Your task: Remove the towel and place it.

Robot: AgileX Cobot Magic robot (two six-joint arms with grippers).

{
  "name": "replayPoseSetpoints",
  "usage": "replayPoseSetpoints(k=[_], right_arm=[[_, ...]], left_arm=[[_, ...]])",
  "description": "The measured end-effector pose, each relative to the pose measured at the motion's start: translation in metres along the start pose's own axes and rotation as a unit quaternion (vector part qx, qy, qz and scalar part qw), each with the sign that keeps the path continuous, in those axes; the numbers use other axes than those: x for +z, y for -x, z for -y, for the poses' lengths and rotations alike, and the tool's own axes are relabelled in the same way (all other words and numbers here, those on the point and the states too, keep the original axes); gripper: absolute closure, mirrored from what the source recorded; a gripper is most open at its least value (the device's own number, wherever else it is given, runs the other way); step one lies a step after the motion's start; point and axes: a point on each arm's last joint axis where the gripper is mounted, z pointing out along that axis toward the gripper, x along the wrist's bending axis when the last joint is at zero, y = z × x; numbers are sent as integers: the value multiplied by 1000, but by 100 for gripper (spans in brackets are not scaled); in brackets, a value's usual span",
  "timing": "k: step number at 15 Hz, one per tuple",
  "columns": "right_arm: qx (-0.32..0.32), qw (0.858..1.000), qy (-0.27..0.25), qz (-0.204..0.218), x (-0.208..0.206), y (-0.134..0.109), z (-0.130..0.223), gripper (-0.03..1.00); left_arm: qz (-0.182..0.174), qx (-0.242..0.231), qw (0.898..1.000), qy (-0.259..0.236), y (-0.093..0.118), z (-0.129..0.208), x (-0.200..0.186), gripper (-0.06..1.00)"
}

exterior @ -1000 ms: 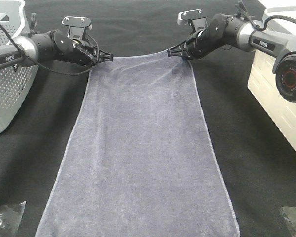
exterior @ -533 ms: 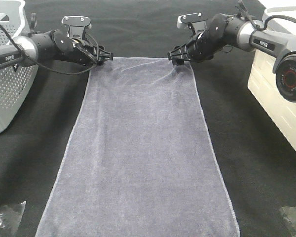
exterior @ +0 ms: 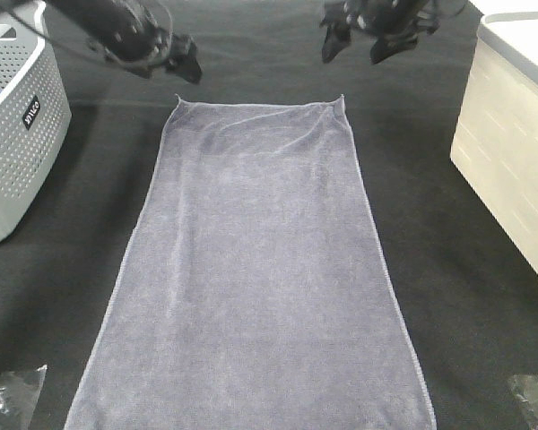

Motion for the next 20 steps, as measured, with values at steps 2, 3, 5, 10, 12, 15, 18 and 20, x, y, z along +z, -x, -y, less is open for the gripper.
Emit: replayPoseSetpoints(k=[2,3,5,10,12,15,18,20], right_arm=[[0,1000,-14,-4,-48,-8,-1,21],[0,1000,-8,-2,-73,-12,-3,21],[9,1000,12,12,-110,-13,-4,21],[40,997,58,25,-165,-11,-5,16],[47,996,74,25,-189,-15,-1,15],[54,996,64,31,-231,-23,31,15],[57,997,34,34,-262,-30,86,15],[62,997,11,36,-278,-34,134,15]], left_arm=[[-25,-6,999,-24,5,-11,-43,15],[-50,-15,998,-29,5,-17,-66,15],[-104,-35,993,-45,-8,-20,-103,15],[-163,-95,981,-49,-64,-13,-165,13],[-175,-116,976,-51,-74,-4,-191,12],[-189,-155,966,-86,-75,41,-242,12],[-215,-189,956,-62,-60,101,-293,12],[-234,-203,950,-28,-37,139,-332,12]])
